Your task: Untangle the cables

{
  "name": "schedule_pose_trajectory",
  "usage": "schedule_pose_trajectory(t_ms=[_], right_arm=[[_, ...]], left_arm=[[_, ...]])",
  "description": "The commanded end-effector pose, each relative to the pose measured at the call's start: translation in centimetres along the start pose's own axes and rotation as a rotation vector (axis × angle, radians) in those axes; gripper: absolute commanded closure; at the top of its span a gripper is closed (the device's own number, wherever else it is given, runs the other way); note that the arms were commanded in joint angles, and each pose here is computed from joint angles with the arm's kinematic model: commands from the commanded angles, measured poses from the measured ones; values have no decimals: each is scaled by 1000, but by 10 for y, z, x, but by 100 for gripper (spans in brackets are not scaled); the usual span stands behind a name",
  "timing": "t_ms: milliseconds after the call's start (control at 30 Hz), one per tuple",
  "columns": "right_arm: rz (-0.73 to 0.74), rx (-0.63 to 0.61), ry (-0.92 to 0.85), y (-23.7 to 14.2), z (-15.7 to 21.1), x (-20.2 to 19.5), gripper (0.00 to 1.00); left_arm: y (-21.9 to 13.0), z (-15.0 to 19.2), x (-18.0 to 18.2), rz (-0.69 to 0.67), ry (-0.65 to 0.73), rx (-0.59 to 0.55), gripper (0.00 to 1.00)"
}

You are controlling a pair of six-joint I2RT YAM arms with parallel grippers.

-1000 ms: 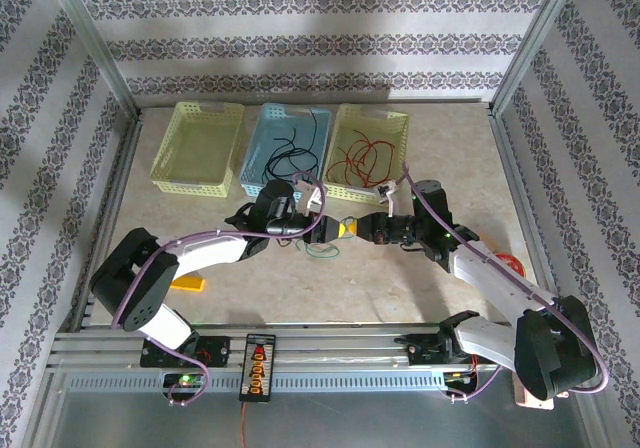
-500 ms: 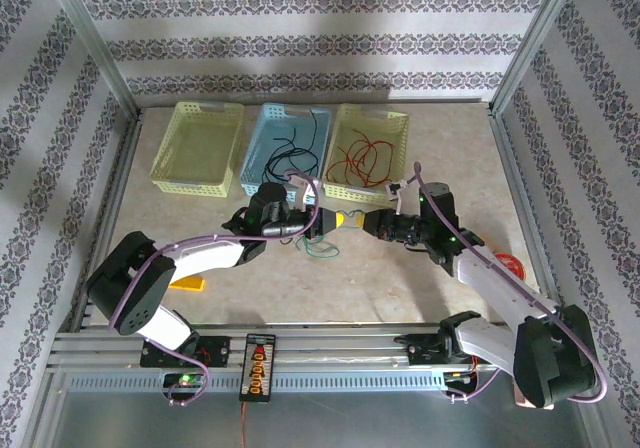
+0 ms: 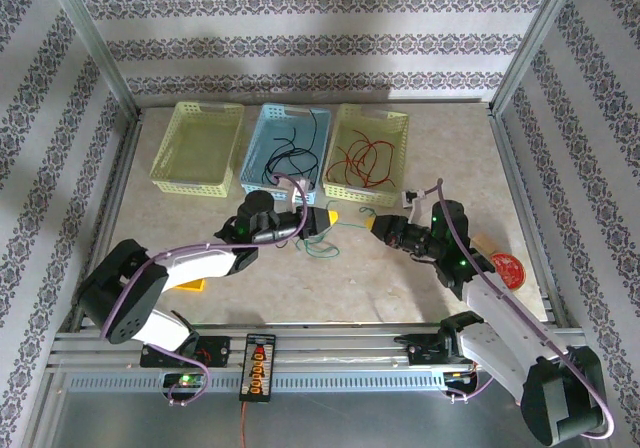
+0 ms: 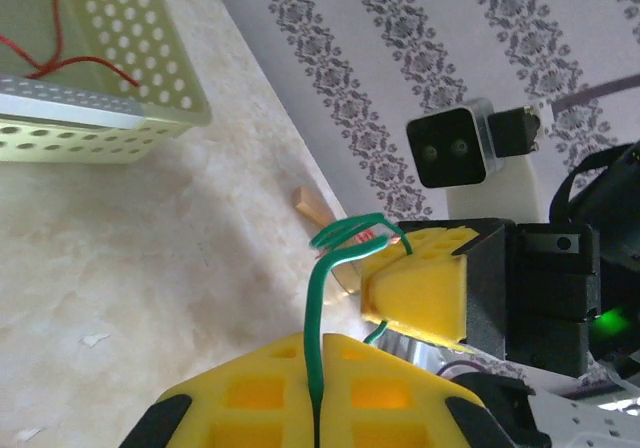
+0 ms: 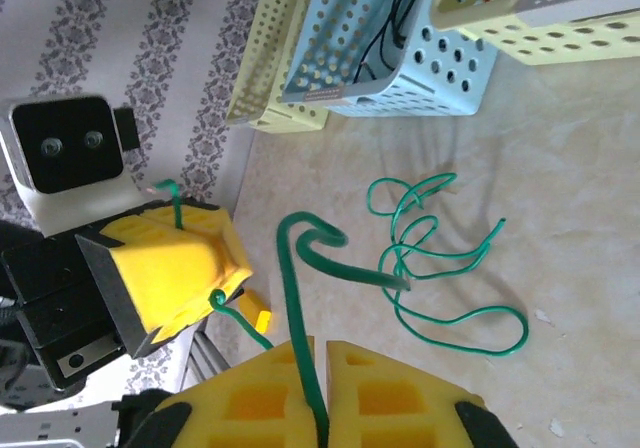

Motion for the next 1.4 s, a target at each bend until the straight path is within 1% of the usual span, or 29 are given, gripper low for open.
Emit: schedule_pose_trajectory(t_ms=[0, 67, 100, 200, 333, 400, 500, 567, 633, 733, 800, 900, 967, 1067, 1167, 1267, 1367], right_arm=[[244, -185, 81, -14, -17, -41, 78], [232, -188, 51, -15, -20, -34, 64], [233, -198, 35, -17, -22, -31, 60], [242, -228, 14, -21, -25, -28, 54], [240, -201, 6, -19, -23, -28, 53], [239, -173, 1, -16, -21, -28, 53], [249, -136, -28, -11, -18, -25, 53], [255, -115, -54, -7, -15, -22, 53], [265, -99, -76, -4, -13, -19, 52], [269, -71, -102, 1, -10, -15, 53], [271, -63, -110, 3, -10, -14, 52], [271, -56, -117, 4, -10, -12, 52], [276, -54, -117, 3, -10, -12, 53], [283, -60, -118, 2, -9, -12, 53], [295, -60, -113, 1, -9, -14, 53], [298, -62, -113, 1, -10, -14, 53], [302, -58, -113, 2, -10, -15, 52]], left_arm=[[-37, -51, 30, -222, -22, -300, 100], [-41, -57, 30, -256, -14, -323, 100], [-45, -61, 31, -277, -10, -335, 100], [-58, -75, 36, -348, -19, -374, 100], [-84, -94, 44, -445, -23, -449, 100], [-102, -103, 55, -552, -55, -503, 100], [-135, -109, 83, -785, -164, -578, 100], [-154, -111, 102, -883, -235, -616, 100], [-168, -111, 123, -943, -313, -638, 100], [-180, -116, 154, -988, -379, -646, 100], [-181, -123, 174, -1007, -397, -628, 99], [-174, -135, 200, -1030, -402, -584, 90], [-167, -142, 214, -1052, -399, -549, 86], [-153, -150, 237, -1076, -395, -479, 84], [-138, -159, 254, -1076, -396, -414, 84], [-119, -165, 263, -1047, -388, -345, 83], [-99, -170, 267, -998, -388, -290, 74]])
Point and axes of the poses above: each hand's point on the last joint's axis, 136 mm out from that joint toward the fingers, its own y axis out along the fingers, its own x axis along the line the jaws close on, z = x × y, the point moved 8 cm from there along -y, back along the fingers, and after that the axes turned 3 degrees about y, right-handed, at the moved point
